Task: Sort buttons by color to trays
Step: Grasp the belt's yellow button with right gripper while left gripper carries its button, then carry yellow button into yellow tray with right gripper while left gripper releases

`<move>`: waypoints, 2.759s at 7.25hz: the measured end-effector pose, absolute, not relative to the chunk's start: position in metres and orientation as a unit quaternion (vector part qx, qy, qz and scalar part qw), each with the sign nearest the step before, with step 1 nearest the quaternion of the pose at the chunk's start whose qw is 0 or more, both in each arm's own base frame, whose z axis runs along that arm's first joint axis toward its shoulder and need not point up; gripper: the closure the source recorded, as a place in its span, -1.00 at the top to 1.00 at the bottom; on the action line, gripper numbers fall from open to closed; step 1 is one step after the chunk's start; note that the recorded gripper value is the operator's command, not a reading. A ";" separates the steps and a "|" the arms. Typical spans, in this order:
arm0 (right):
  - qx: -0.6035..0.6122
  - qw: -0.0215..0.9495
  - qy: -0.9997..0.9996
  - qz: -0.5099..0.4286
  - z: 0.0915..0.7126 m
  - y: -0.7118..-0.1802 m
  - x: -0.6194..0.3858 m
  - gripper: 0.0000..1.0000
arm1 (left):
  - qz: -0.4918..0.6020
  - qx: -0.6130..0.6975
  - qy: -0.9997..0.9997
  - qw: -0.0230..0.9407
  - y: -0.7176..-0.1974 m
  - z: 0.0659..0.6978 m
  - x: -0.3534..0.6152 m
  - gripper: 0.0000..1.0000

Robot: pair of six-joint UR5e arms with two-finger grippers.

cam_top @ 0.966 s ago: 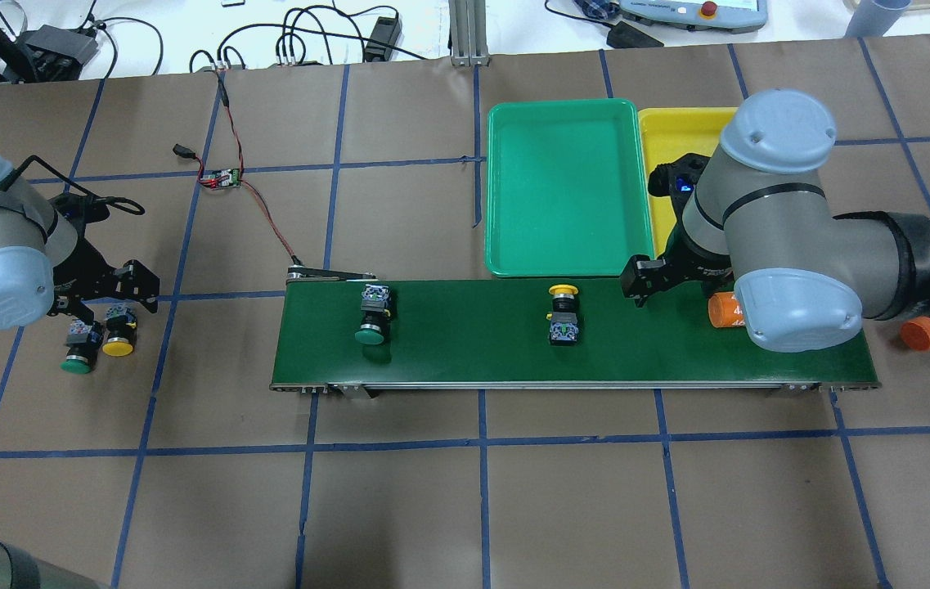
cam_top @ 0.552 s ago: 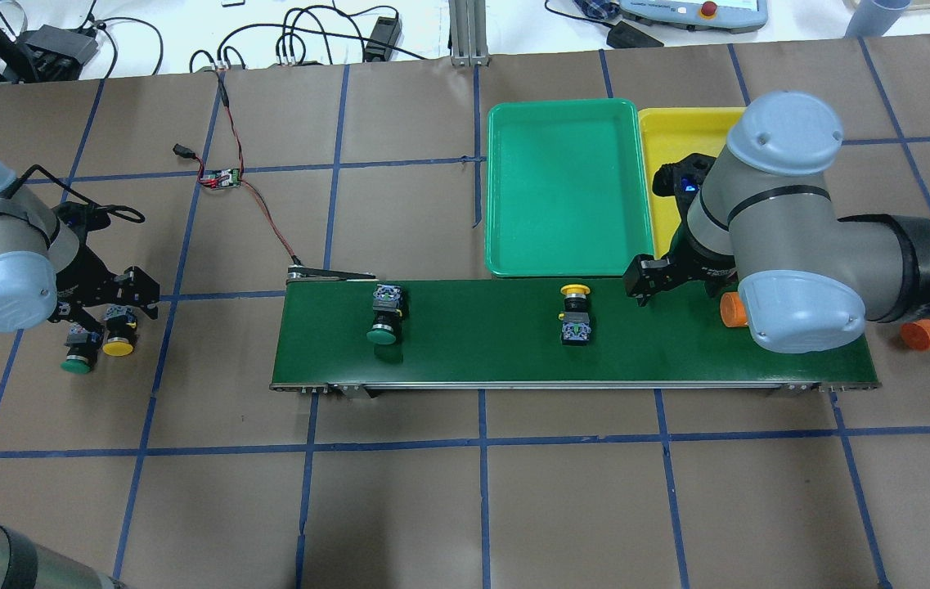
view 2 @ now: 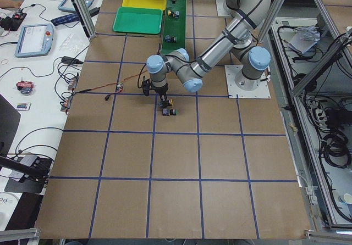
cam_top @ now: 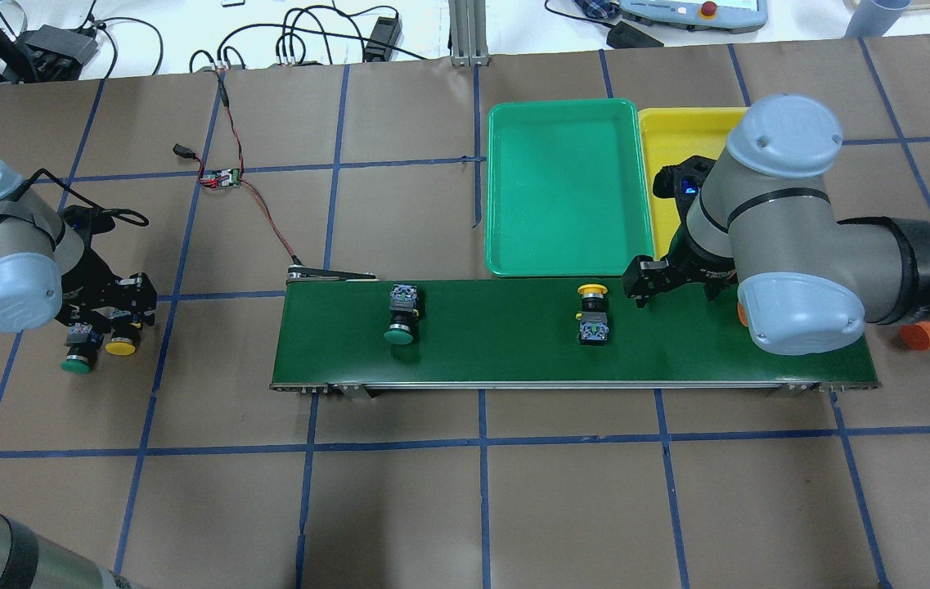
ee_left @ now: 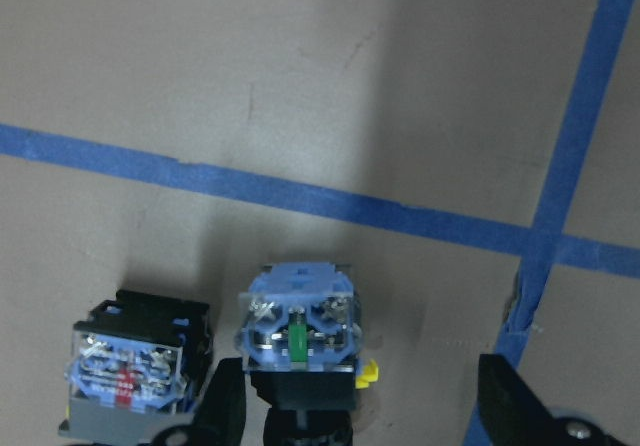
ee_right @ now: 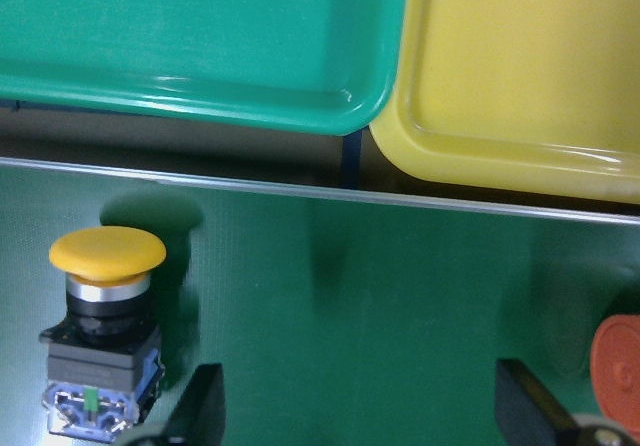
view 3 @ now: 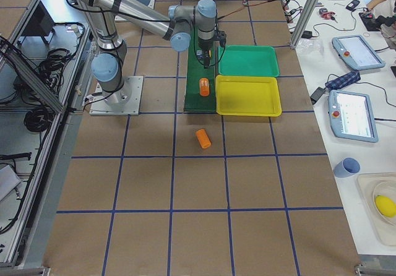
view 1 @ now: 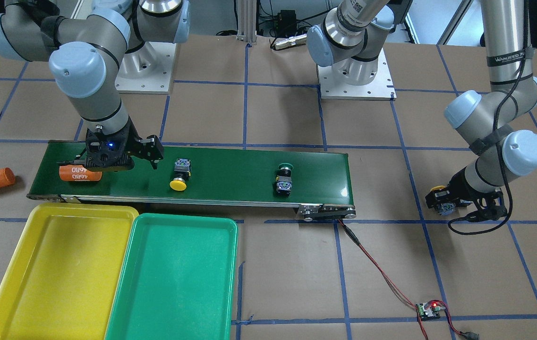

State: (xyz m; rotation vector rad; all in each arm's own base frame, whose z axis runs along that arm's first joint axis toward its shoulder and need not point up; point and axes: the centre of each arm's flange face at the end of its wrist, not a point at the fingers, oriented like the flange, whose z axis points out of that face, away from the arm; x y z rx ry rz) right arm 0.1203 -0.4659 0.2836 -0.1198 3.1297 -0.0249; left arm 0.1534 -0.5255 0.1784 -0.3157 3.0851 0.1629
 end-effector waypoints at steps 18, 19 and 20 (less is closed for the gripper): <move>-0.031 0.008 0.999 0.038 0.246 -0.448 0.122 -0.02 | 0.042 -0.016 0.998 -0.038 -0.497 0.258 -0.117 -1.00; -0.031 0.007 0.999 0.042 0.242 -0.445 0.122 -0.44 | 0.041 -0.017 0.998 -0.049 -0.497 0.258 -0.120 -0.25; -0.030 0.004 0.999 0.045 0.241 -0.443 0.121 -0.71 | 0.042 -0.018 0.998 -0.053 -0.497 0.257 -0.121 0.99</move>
